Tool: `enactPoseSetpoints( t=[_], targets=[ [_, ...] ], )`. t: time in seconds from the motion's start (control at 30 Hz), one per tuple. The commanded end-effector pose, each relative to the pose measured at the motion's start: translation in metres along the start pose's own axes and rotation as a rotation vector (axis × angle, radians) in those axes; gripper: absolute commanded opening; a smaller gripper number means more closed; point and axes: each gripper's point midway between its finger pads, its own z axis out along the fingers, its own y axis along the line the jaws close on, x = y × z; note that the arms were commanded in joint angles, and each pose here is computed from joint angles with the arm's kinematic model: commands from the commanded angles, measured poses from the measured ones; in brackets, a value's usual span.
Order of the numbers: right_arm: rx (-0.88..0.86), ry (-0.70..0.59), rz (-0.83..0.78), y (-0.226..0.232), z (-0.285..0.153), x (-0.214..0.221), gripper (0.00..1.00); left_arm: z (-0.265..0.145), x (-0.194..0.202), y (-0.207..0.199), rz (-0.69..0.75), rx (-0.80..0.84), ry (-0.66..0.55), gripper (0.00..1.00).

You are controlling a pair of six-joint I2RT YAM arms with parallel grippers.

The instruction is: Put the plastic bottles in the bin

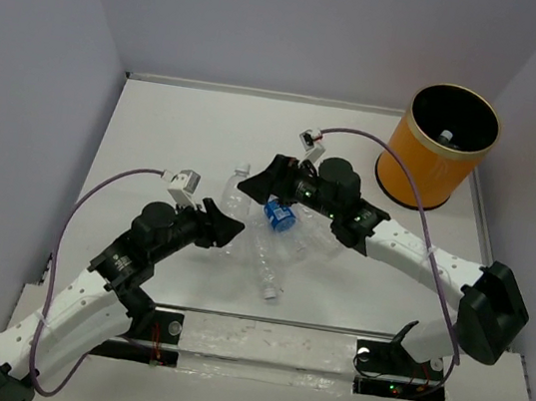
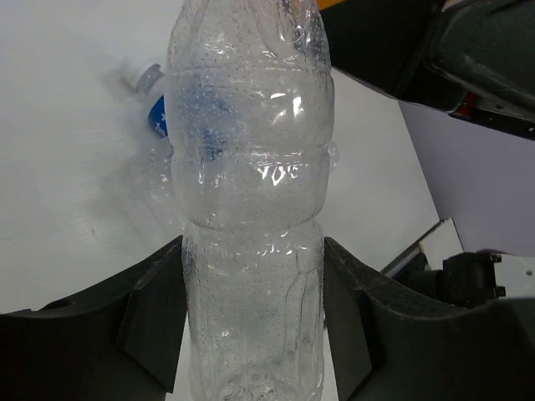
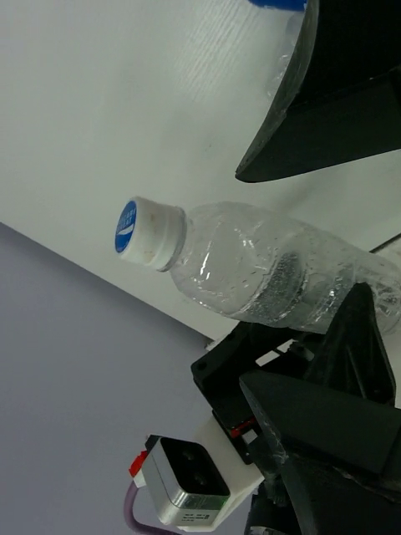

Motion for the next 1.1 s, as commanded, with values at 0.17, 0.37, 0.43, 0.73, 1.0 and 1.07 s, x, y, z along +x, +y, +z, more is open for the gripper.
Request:
enactPoseSetpoints(
  t=[0.17,0.37,0.43,0.73,1.0,1.07],
  targets=[
    [-0.147,0.041,0.049,0.031,0.019,0.011,1.0,-0.011,-0.005,-0.063,0.072,0.307,0.037,0.55],
    [-0.104,-0.001,0.058,0.024,0.022,0.003,0.74,-0.009,-0.007,-0.064,0.08,0.311,0.039,0.89],
    [-0.081,-0.037,0.046,0.026,0.017,-0.008,0.51,-0.007,-0.004,-0.061,0.074,0.295,0.046,0.99],
    [0.056,-0.343,0.093,-0.034,-0.044,-0.151,0.34,-0.001,0.009,-0.043,0.042,0.234,0.068,0.99],
    [0.454,-0.756,-0.03,-0.108,-0.208,-0.329,0.33,0.023,0.043,0.005,-0.074,0.036,0.157,0.99],
    [0.607,-0.906,-0.109,-0.108,-0.263,-0.373,0.33,0.028,0.051,0.014,-0.086,-0.003,0.162,0.99]
  ],
)
